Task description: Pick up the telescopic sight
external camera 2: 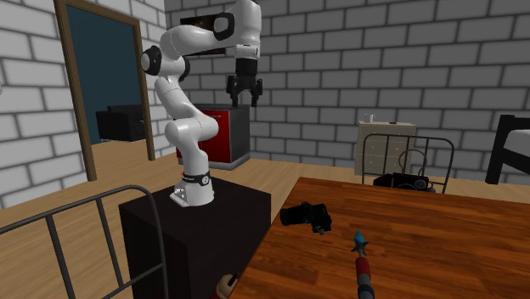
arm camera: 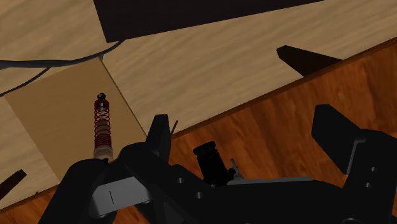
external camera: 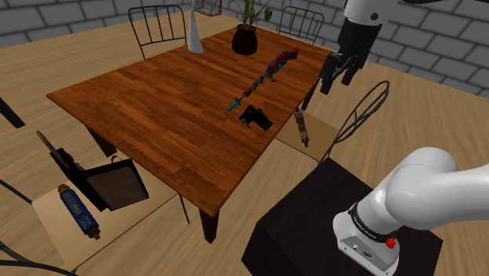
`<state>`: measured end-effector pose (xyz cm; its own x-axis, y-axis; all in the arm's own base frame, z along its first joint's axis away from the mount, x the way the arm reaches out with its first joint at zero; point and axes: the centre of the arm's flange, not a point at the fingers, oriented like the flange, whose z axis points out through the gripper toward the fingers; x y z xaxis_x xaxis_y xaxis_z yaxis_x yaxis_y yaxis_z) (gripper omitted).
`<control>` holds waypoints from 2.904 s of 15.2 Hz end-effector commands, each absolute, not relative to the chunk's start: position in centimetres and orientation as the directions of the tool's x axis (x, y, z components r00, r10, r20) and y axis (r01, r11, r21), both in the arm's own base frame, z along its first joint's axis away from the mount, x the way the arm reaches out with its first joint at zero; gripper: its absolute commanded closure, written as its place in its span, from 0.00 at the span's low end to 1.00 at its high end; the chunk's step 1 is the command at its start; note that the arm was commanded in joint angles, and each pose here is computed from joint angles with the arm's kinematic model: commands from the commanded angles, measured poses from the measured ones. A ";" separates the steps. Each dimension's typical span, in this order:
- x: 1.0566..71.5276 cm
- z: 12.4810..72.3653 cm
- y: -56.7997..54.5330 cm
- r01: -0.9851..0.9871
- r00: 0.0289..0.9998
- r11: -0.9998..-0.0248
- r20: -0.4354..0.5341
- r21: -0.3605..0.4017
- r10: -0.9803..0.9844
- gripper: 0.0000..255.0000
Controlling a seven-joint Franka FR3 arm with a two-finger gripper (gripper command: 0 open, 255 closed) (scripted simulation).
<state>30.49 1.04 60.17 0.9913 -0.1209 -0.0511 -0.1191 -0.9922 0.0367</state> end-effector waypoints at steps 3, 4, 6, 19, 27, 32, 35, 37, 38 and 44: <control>32.3 58.5 0.1 -0.097 0.994 -0.995 -0.050 0.026 -0.098 0.00; 33.2 57.6 -0.3 -0.086 0.995 -0.996 -0.049 0.021 -0.087 0.00; 35.0 55.9 -1.1 -0.064 0.997 -0.998 -0.048 0.011 -0.065 0.00; 47.4 44.6 -5.1 0.079 0.996 -0.995 -0.033 -0.055 0.081 0.00; 55.4 37.7 -6.2 0.167 0.985 -0.981 -0.020 -0.094 0.170 0.00; 59.6 34.0 -6.4 0.213 0.976 -0.970 -0.011 -0.113 0.216 0.00; 59.6 32.5 -6.4 0.213 0.976 -0.970 -0.011 -0.113 0.216 0.00; 59.6 31.4 -6.4 0.213 0.976 -0.970 -0.011 -0.113 0.216 0.00; 59.6 30.9 -6.4 0.213 0.976 -0.970 -0.011 -0.113 0.216 0.00; 59.6 30.1 -6.4 0.213 0.976 -0.970 -0.011 -0.113 0.216 1.00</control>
<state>59.61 -6.43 30.23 0.9764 0.2157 -0.0084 0.2134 -0.9704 -0.1129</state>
